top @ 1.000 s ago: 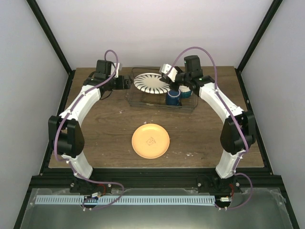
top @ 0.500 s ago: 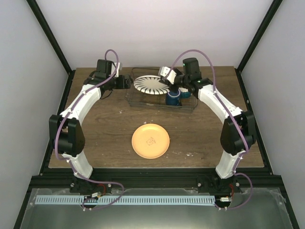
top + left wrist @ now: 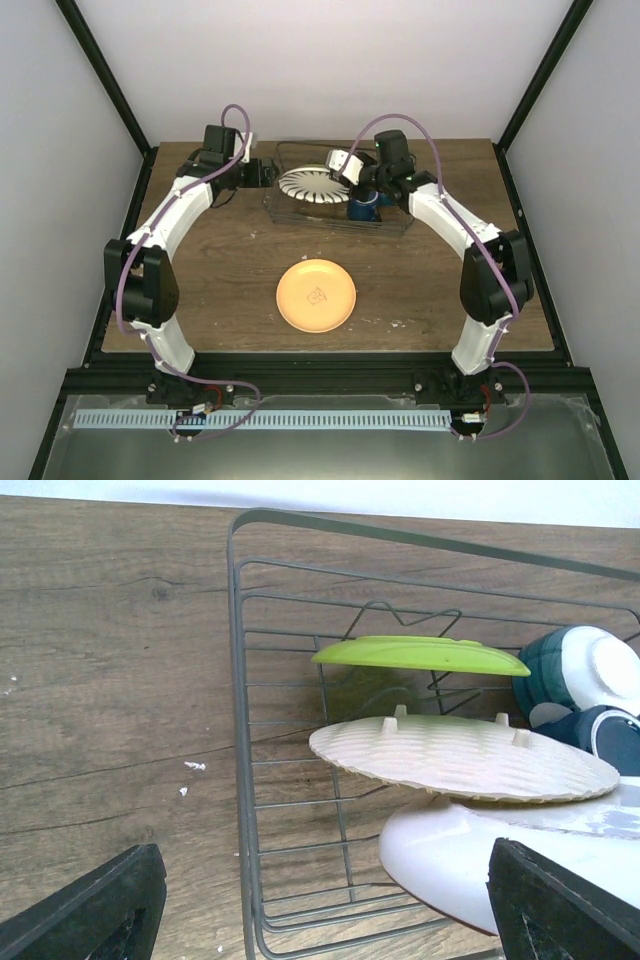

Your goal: Load the mixed dishes into the dish rack

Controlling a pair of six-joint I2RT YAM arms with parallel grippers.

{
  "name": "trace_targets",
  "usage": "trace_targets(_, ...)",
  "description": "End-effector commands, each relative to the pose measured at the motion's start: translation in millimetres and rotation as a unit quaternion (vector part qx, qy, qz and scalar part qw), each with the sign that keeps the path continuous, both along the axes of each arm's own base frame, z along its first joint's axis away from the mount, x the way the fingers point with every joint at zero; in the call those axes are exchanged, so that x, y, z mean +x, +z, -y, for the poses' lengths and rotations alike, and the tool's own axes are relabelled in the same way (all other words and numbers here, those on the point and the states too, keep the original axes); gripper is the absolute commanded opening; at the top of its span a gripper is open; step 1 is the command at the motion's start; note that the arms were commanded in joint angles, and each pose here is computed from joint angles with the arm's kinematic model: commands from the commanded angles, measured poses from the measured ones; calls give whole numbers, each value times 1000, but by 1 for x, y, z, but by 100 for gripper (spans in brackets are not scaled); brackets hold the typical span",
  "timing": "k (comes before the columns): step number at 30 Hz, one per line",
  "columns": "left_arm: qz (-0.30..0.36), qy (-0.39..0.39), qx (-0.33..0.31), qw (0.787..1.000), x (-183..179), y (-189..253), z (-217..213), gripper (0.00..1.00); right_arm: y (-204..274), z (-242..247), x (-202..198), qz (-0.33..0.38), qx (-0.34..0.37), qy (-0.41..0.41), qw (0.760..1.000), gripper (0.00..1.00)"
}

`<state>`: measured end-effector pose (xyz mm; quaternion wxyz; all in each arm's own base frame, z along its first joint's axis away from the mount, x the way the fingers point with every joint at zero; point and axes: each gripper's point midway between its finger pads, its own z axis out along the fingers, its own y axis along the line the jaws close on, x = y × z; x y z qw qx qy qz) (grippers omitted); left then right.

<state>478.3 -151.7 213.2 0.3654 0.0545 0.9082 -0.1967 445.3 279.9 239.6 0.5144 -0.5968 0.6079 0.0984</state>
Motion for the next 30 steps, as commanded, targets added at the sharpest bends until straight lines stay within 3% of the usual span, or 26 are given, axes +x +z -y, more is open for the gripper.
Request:
trace_targets(1,5,2,2,1000,6,4,-2,89,35,-15,7,70,27,15,997,1)
trace_targets(15,0,4,5,1000,7,3,-3,89,-12,-24,4,14,22,-2,1000,1)
trace_targets(21,-8,17,18,1000,-2,-2,-10,90,-11,-20,7,2,25,-30,999,24)
trace_targets(30,-13,29,16,999,-24,-6,-18,90,-10,-18,-10,-25,17,-44,999,32)
